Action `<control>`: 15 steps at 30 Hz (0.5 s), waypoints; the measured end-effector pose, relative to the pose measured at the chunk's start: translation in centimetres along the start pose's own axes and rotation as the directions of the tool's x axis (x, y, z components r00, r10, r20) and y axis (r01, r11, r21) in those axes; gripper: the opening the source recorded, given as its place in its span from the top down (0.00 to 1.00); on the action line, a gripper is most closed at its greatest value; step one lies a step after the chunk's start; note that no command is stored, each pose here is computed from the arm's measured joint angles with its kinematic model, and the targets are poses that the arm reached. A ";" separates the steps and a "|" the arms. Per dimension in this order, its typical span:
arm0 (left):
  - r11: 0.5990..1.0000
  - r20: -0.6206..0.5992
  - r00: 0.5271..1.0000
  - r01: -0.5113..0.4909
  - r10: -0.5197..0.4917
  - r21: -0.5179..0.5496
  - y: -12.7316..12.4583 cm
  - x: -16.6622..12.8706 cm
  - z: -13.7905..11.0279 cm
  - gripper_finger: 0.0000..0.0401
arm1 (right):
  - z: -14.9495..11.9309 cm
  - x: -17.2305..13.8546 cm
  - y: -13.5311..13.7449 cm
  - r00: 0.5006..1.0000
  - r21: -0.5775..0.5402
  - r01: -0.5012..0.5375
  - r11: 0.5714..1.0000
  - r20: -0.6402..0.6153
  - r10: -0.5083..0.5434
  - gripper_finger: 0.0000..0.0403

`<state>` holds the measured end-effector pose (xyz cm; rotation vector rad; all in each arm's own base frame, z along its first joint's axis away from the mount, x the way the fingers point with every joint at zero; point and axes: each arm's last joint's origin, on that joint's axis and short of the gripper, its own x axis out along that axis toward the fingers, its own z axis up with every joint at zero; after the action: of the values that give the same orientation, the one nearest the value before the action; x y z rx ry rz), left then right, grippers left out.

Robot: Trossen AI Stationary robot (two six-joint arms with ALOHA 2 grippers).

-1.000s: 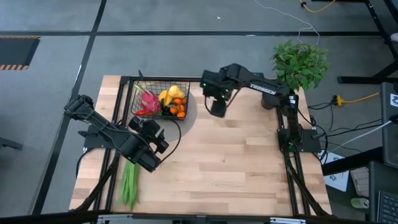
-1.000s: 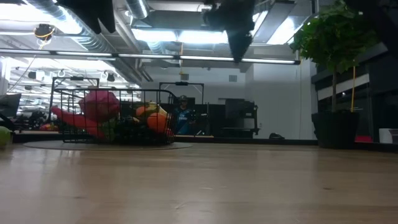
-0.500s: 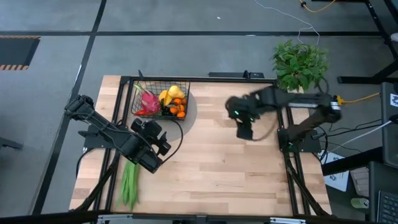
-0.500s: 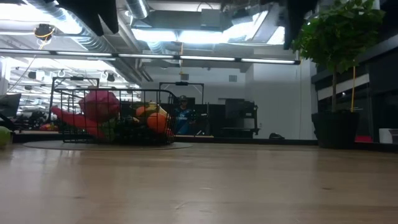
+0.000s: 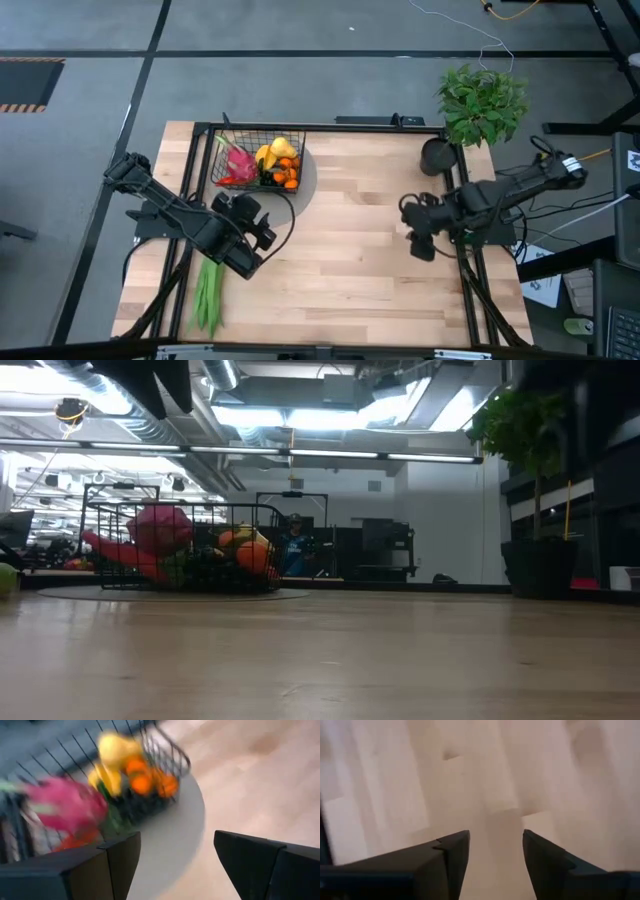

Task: Build produce basket
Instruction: Put the green leaf lettuce into the black wire basket

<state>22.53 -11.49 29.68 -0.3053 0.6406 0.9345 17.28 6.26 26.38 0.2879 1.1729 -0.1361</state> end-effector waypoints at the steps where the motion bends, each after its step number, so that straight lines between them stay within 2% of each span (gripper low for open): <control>1: 1.000 -0.048 0.999 0.011 -0.012 -0.007 -0.1 0.0 -0.1 0.39 | -0.5 0.3 0.2 1.000 0.004 -0.012 1.000 -0.002 0.012 0.58; 3: 0.999 -0.229 0.973 0.036 -0.028 0.030 -0.2 0.0 -0.6 0.39 | -1.3 0.7 0.7 1.000 0.000 -0.031 1.000 -0.001 0.031 0.58; 4: 0.998 -0.334 0.942 0.050 -0.032 0.045 -0.2 -0.1 -0.9 0.39 | -1.7 0.8 0.9 0.999 -0.007 -0.037 0.999 0.003 0.037 0.58; 6: 0.996 -0.524 0.850 0.075 -0.043 0.041 -0.1 -0.5 -1.6 0.39 | -2.1 1.0 1.4 0.999 -0.017 -0.047 0.999 0.011 0.047 0.58; 8: 0.996 -0.656 0.753 0.085 -0.043 0.032 -0.1 -1.2 -2.3 0.39 | -2.4 1.0 1.8 0.998 -0.027 -0.052 0.998 0.027 0.053 0.58; 10: 0.993 -0.712 0.702 0.106 -0.036 0.055 0.0 -2.0 -3.0 0.39 | -2.5 1.0 2.2 0.997 -0.032 -0.064 0.997 0.050 0.066 0.58; 12: 0.988 -0.713 0.701 0.121 -0.018 0.094 0.2 -2.3 -4.0 0.39 | -2.6 0.9 2.6 0.994 -0.048 -0.076 0.996 0.070 0.079 0.58; 15: 0.985 -0.720 0.692 0.093 0.041 0.146 0.8 -2.1 -5.9 0.39 | -2.8 0.7 3.2 0.990 -0.072 -0.107 0.992 0.082 0.113 0.58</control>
<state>18.74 -15.37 26.45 -0.5370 1.4443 0.7000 15.89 10.14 25.19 0.2838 1.0720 -0.0118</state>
